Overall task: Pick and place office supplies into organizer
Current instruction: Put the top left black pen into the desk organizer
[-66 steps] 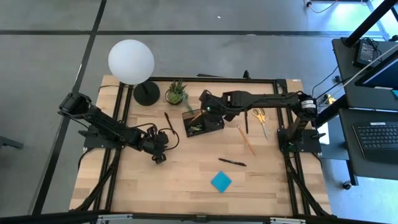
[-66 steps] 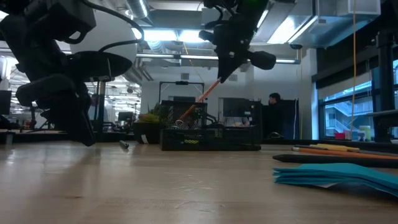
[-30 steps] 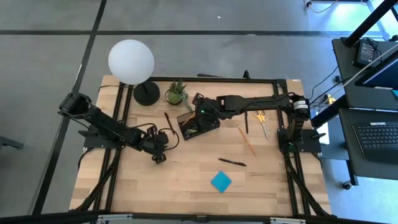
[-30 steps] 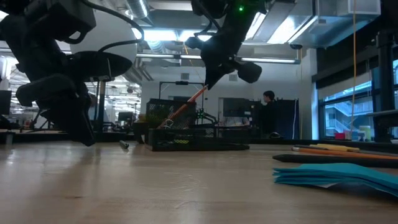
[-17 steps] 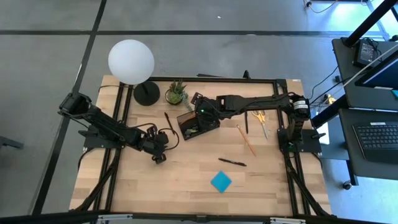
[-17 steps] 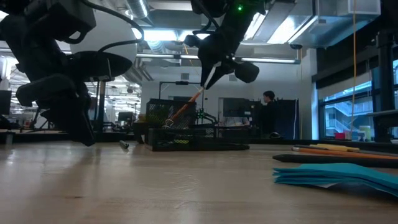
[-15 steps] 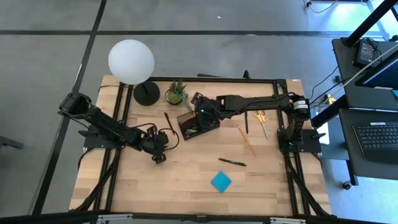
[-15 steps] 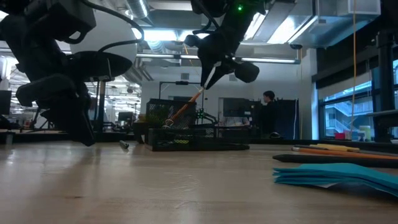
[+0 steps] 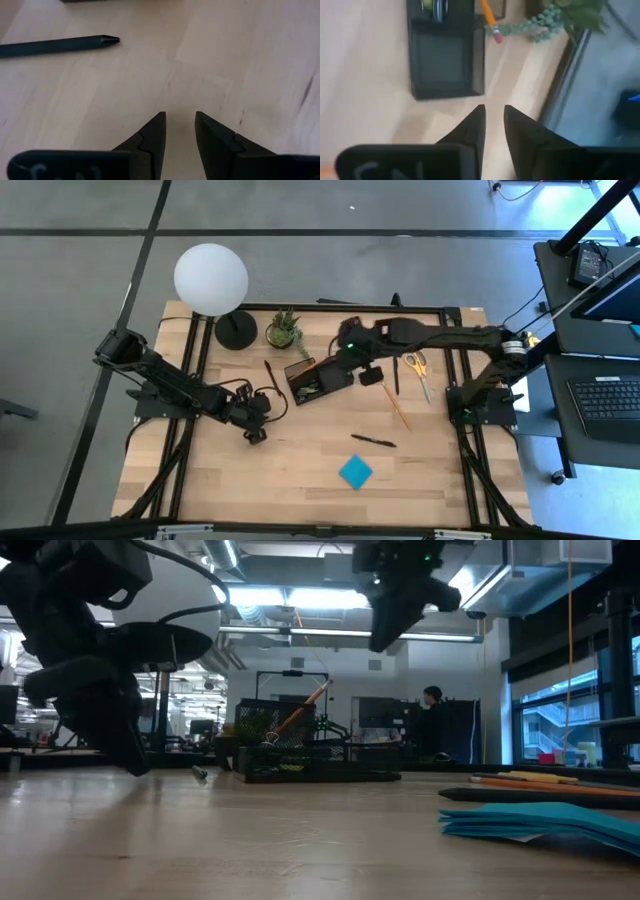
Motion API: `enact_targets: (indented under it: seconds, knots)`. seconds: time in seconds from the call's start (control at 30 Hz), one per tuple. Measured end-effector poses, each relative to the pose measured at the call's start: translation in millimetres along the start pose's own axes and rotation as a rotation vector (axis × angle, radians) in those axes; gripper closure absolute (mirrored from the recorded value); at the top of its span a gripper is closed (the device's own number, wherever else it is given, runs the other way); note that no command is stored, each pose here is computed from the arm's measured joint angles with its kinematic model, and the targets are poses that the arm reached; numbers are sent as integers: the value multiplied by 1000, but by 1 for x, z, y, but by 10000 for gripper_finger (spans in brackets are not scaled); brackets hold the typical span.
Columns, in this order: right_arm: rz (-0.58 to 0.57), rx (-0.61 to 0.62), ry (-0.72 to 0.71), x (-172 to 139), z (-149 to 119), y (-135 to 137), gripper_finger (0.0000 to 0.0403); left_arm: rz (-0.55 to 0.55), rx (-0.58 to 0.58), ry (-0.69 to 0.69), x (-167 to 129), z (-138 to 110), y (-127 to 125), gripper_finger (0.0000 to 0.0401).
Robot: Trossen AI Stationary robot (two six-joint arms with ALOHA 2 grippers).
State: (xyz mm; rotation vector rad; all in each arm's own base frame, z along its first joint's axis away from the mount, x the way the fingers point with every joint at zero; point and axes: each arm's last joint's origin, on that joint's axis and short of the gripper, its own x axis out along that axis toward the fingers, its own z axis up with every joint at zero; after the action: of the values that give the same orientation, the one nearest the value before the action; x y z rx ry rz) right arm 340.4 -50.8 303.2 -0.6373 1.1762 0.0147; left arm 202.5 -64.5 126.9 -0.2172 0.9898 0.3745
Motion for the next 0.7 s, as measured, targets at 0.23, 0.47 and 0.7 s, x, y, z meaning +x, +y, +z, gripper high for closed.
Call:
enact_targets:
  seconds: [0.23,0.47,0.7]
  knots:
    - [-57,150,-44,7,-30,21,374,10,-182,-123,1,12,0,304]
    - [-44,203,-230,31,-63,52,398,14,-35,-213,0,20,-3,298]
    - [-97,314,-341,42,-85,73,375,46,239,-206,0,21,-3,263]
